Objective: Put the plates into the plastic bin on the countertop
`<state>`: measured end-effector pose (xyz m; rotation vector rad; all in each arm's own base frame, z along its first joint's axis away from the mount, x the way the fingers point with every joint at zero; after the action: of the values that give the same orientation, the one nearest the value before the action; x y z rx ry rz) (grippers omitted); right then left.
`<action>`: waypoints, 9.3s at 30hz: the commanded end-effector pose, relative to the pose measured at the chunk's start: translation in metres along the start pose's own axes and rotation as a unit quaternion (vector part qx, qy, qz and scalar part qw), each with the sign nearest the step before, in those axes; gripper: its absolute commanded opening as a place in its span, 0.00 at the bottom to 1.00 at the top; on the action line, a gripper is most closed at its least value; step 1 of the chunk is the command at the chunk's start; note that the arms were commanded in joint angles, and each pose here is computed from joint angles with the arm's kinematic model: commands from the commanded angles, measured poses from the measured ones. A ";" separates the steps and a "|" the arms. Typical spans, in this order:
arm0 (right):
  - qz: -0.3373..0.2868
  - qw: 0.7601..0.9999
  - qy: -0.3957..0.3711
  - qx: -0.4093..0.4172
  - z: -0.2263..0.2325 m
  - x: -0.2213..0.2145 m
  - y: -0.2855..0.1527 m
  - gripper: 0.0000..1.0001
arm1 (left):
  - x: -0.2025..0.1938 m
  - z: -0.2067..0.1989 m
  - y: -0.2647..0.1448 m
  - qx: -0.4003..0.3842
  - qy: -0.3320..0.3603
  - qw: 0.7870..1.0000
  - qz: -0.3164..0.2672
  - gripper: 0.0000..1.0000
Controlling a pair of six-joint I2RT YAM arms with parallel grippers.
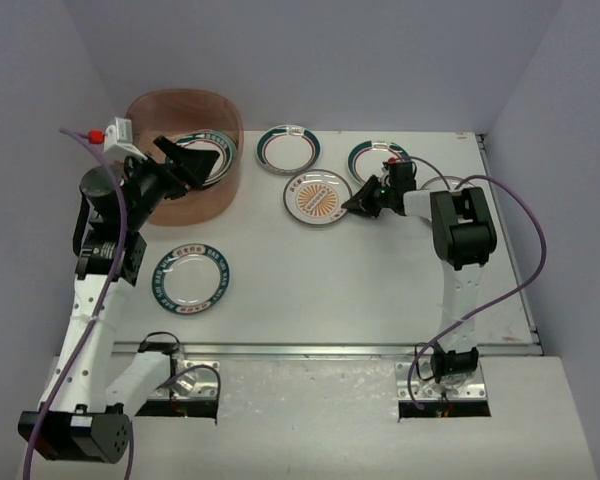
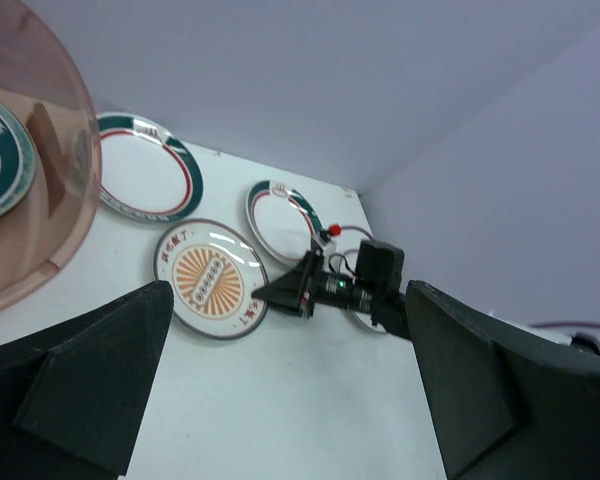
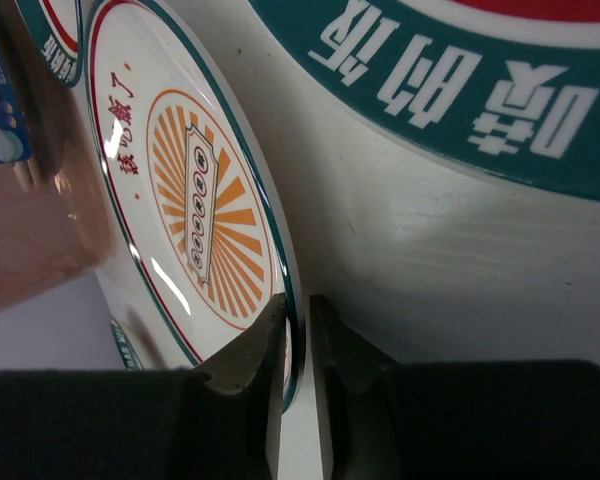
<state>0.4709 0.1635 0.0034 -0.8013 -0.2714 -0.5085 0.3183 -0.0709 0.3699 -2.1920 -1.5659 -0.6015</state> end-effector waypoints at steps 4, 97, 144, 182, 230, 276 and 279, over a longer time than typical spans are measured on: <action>0.008 0.999 -0.005 -0.036 -0.015 -0.011 0.013 0.05 | -0.084 0.074 0.003 0.039 -0.020 0.990 0.132 1.00; 0.039 0.984 -0.149 0.086 0.106 -0.104 -0.163 0.99 | 0.097 0.227 0.144 0.423 -0.070 0.904 -0.005 1.00; 0.091 0.952 -0.196 0.217 0.167 -0.119 -0.174 0.00 | -0.131 0.054 -0.018 -0.033 -0.012 0.960 0.278 1.00; -0.021 0.992 -0.081 0.090 0.059 -0.106 -0.222 0.99 | 0.123 0.205 0.179 0.274 -0.136 0.949 -0.080 0.05; -0.384 0.834 0.309 -0.248 -0.101 -0.088 -0.249 0.99 | 0.065 0.052 0.074 0.172 0.002 0.985 0.024 1.00; -0.125 0.990 -0.062 0.019 0.066 -0.063 -0.229 0.00 | -0.141 0.049 -0.003 -0.044 -0.037 0.957 0.284 1.00; -0.024 0.976 -0.138 0.168 0.142 -0.072 -0.221 0.00 | -0.157 0.035 0.005 -0.113 -0.053 0.937 0.326 1.00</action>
<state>0.2988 0.1034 0.1568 -0.7624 -0.4025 -0.7270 0.2780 -0.1511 0.2256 -2.5378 -0.8441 -0.2834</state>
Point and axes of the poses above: each gripper's point midway between its finger pads, its own y axis out along the fingers, its own z axis along the line the jaws close on, x = y × z, the point moved 2 cm from there along -y, back along the fingers, and after that the axes turned 15 degrees about -y, right-handed, at the moved point
